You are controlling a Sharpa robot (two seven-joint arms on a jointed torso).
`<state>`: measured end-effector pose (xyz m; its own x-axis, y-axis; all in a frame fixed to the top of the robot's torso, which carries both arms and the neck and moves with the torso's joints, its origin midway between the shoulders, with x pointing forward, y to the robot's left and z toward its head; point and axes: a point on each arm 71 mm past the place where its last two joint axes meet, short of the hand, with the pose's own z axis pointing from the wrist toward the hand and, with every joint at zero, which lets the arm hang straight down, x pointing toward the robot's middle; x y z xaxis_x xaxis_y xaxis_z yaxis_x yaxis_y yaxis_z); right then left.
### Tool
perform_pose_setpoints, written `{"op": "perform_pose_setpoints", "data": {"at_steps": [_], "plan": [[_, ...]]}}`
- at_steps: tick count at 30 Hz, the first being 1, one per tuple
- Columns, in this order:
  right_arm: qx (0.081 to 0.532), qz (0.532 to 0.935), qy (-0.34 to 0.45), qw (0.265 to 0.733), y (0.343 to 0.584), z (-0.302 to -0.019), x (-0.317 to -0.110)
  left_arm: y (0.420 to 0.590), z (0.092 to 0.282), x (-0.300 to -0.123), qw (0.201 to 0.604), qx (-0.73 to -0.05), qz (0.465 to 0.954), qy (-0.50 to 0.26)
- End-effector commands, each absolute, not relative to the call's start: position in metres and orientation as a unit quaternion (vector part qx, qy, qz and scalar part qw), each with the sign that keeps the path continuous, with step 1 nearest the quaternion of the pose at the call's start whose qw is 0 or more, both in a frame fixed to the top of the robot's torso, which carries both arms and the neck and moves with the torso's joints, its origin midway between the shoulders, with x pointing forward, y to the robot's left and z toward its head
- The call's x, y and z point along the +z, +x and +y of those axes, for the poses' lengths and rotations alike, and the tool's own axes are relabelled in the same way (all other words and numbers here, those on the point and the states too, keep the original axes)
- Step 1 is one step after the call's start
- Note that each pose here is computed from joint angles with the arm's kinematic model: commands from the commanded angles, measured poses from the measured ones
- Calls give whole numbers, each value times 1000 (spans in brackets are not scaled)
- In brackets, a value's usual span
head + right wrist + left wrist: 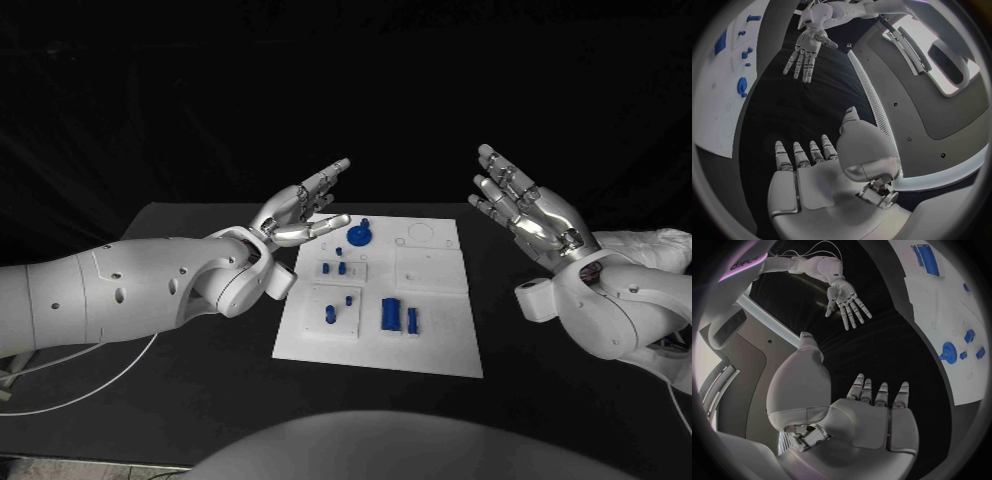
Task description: Assemble the parts on the task board
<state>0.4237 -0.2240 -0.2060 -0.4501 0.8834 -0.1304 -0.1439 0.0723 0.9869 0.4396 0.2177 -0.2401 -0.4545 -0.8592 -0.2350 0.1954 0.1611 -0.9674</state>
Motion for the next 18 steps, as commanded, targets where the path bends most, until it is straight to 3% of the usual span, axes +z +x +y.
{"op": "perform_pose_setpoints", "data": {"at_steps": [1,7,18], "plan": [[606,597,309,425,424,-223,-206,440,218,-240,449,-588,616,-269],[596,584,333,439,431,-219,-207,444,214,-236,462,-582,599,-299],[532,520,459,486,457,-198,-219,459,197,-226,493,-528,522,-454]]}}
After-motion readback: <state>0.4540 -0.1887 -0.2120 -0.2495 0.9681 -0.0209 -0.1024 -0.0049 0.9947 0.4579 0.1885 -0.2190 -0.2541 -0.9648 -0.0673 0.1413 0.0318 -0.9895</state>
